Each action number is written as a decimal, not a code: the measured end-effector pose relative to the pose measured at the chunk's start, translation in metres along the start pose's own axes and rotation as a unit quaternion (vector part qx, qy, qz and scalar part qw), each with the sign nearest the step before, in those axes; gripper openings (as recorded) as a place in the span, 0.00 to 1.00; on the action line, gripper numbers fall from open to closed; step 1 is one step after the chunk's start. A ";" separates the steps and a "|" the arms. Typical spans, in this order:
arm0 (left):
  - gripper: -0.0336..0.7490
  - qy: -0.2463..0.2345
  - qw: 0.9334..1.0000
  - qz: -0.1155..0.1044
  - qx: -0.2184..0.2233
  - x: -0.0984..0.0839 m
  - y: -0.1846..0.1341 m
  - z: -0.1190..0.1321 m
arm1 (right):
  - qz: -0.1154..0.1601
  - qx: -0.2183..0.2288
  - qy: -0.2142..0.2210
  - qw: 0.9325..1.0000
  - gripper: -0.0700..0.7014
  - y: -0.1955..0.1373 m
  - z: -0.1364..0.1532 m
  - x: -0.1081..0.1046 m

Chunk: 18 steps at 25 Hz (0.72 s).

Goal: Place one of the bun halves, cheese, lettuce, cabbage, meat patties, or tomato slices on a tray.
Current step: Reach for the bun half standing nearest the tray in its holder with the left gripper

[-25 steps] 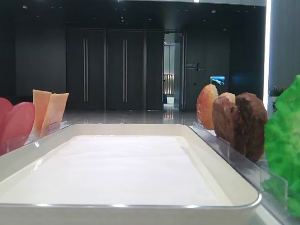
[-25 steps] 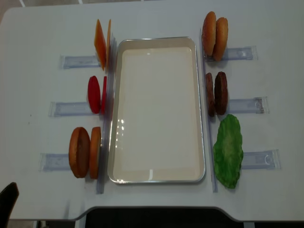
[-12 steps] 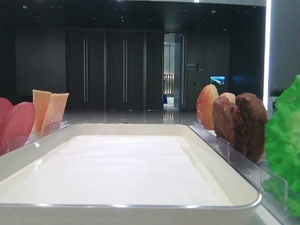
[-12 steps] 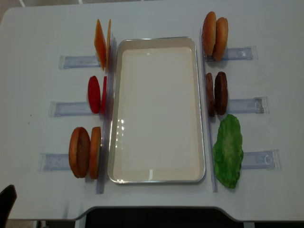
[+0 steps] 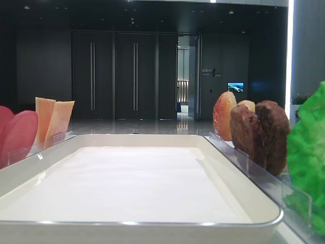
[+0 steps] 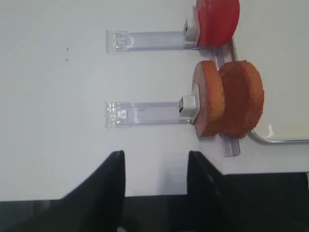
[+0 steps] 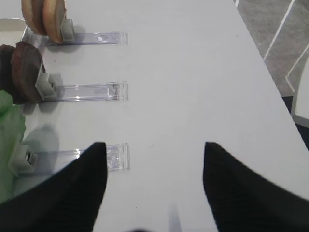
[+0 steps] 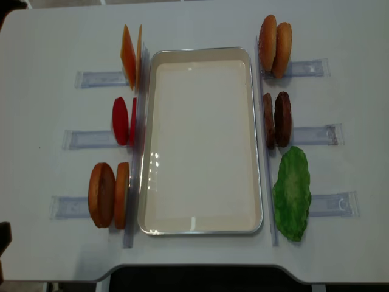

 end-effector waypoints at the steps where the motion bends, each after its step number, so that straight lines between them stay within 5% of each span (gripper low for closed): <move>1: 0.46 0.006 1.000 0.000 0.012 0.000 0.005 0.003 | 0.000 0.000 0.000 1.000 0.63 0.000 0.000 0.000; 9: 0.46 0.041 0.995 -0.017 0.089 -0.004 0.049 0.021 | 0.000 0.000 0.000 1.000 0.63 0.000 0.000 0.000; 18: 0.46 0.061 0.982 -0.022 0.176 -0.011 0.084 0.065 | 0.000 0.000 0.000 1.000 0.63 0.000 0.000 0.000</move>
Point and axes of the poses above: a point on each arm's last joint axis where the gripper is mounted, z pointing out along that axis toward the gripper, x along the wrist's bending axis when the last joint is at zero, y = z × x, the point moved 8 cm from there along z, pointing out along that axis toward the gripper, and after that the axes turned 13 degrees about -z, right-handed, at the moved point
